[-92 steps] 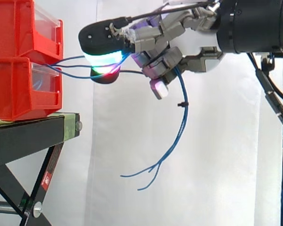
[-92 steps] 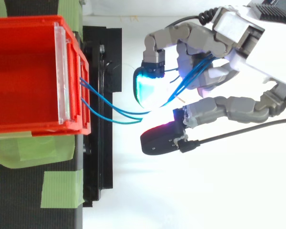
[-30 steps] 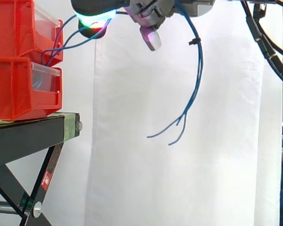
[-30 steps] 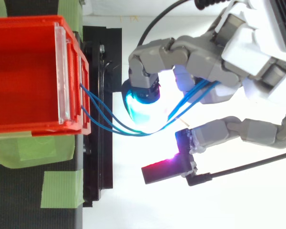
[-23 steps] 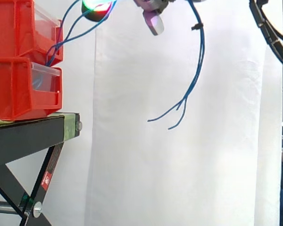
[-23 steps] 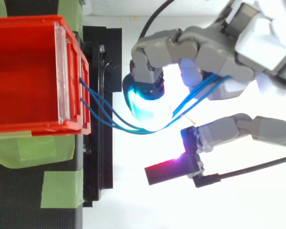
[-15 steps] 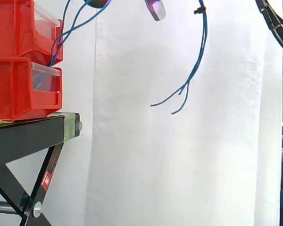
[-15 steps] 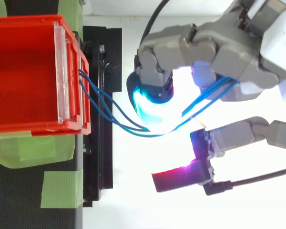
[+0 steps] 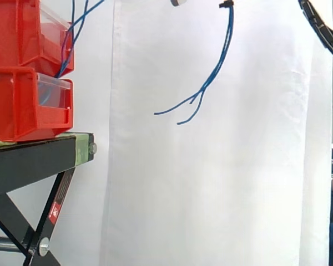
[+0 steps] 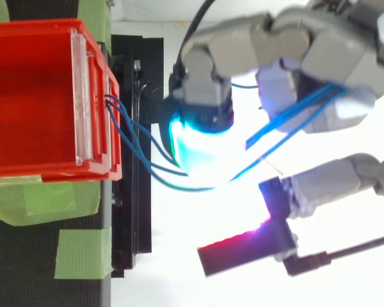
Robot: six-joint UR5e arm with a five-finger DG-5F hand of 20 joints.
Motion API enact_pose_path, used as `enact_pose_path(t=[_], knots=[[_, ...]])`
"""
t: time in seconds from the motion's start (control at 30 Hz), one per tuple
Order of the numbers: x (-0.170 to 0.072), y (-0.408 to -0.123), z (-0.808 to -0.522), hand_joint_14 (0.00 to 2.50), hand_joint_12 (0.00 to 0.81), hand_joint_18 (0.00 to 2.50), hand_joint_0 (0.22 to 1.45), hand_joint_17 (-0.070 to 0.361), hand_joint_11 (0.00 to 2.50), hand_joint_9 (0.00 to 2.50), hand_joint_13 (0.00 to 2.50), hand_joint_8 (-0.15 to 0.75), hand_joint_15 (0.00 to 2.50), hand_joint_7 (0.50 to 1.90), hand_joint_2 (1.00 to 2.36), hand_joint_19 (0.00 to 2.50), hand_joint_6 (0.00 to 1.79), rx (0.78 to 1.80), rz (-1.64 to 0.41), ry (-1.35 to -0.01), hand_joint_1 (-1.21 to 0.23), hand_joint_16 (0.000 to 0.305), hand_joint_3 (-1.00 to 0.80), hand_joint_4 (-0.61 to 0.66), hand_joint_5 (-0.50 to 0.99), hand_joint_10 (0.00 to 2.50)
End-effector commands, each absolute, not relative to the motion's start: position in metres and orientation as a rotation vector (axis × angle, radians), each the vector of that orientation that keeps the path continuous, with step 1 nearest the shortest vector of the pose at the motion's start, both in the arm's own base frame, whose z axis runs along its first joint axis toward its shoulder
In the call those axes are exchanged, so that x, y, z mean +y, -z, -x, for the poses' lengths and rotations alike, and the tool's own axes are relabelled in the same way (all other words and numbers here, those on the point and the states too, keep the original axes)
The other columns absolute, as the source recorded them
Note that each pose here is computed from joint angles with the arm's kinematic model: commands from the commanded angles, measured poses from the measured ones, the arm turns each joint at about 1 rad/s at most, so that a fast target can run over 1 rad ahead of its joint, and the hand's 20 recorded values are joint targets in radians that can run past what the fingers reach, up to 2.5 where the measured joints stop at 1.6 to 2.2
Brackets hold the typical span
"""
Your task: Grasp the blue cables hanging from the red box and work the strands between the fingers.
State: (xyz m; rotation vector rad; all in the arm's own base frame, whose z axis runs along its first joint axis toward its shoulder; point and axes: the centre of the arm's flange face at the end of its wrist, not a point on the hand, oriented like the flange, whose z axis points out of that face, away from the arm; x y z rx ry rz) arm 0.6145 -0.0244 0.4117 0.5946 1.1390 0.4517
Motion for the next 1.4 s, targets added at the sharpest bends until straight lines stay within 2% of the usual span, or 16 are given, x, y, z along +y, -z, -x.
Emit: enact_pose_path(t=[0.0,0.27,0.43,0.47,0.53,0.73,1.0,1.2,1.37], knots=[[-0.032,-0.410,-0.612,2.50,0.519,1.38,0.86,0.134,2.47,0.72,1.01,0.427,1.64,1.33,1.02,0.82,0.83,1.025,-0.829,-0.597,-0.75,0.060,-0.46,0.22,0.22,2.50],[-0.029,-0.400,-0.605,2.50,0.519,1.38,0.86,0.134,2.47,0.72,1.01,0.427,1.64,1.33,1.02,0.82,0.83,0.977,-1.015,-0.719,-0.75,0.060,-0.46,0.22,0.22,2.50],[-0.023,-0.401,-0.605,2.50,0.519,1.38,0.86,0.134,2.47,0.72,1.01,0.427,1.64,1.33,1.02,0.82,0.82,0.961,-1.029,-0.764,-0.75,0.060,-0.46,0.22,0.22,2.50],[-0.020,-0.403,-0.607,2.50,0.519,1.38,0.86,0.134,2.47,0.72,1.01,0.427,1.64,1.32,1.02,0.82,0.83,0.921,-1.048,-0.819,-0.75,0.060,-0.46,0.22,0.22,2.50],[-0.017,-0.404,-0.608,2.50,0.519,1.38,0.86,0.134,2.47,0.72,1.01,0.427,1.64,1.33,1.02,0.82,0.82,0.904,-1.058,-0.849,-0.75,0.060,-0.46,0.22,0.22,2.50],[-0.006,-0.402,-0.607,2.50,0.519,1.38,0.86,0.134,2.47,0.72,1.01,0.427,1.64,1.32,1.02,0.82,0.82,0.902,-1.079,-0.879,-0.75,0.060,-0.46,0.23,0.22,2.50],[0.008,-0.372,-0.595,2.50,0.519,1.38,0.86,0.134,2.47,0.72,1.01,0.427,1.64,1.33,1.02,0.82,0.82,0.925,-1.137,-0.881,-0.75,0.060,-0.48,0.23,0.22,2.50],[0.017,-0.335,-0.581,2.50,0.519,1.38,0.86,0.134,2.47,0.72,1.01,0.427,1.64,1.32,1.02,0.82,0.83,0.919,-1.143,-0.884,-0.75,0.060,-0.48,0.23,0.22,2.50],[0.019,-0.325,-0.575,2.50,0.519,1.38,0.86,0.134,2.47,0.72,1.01,0.427,1.64,1.32,1.02,0.82,0.83,0.927,-1.146,-0.840,-0.75,0.060,-0.48,0.23,0.21,2.50]])
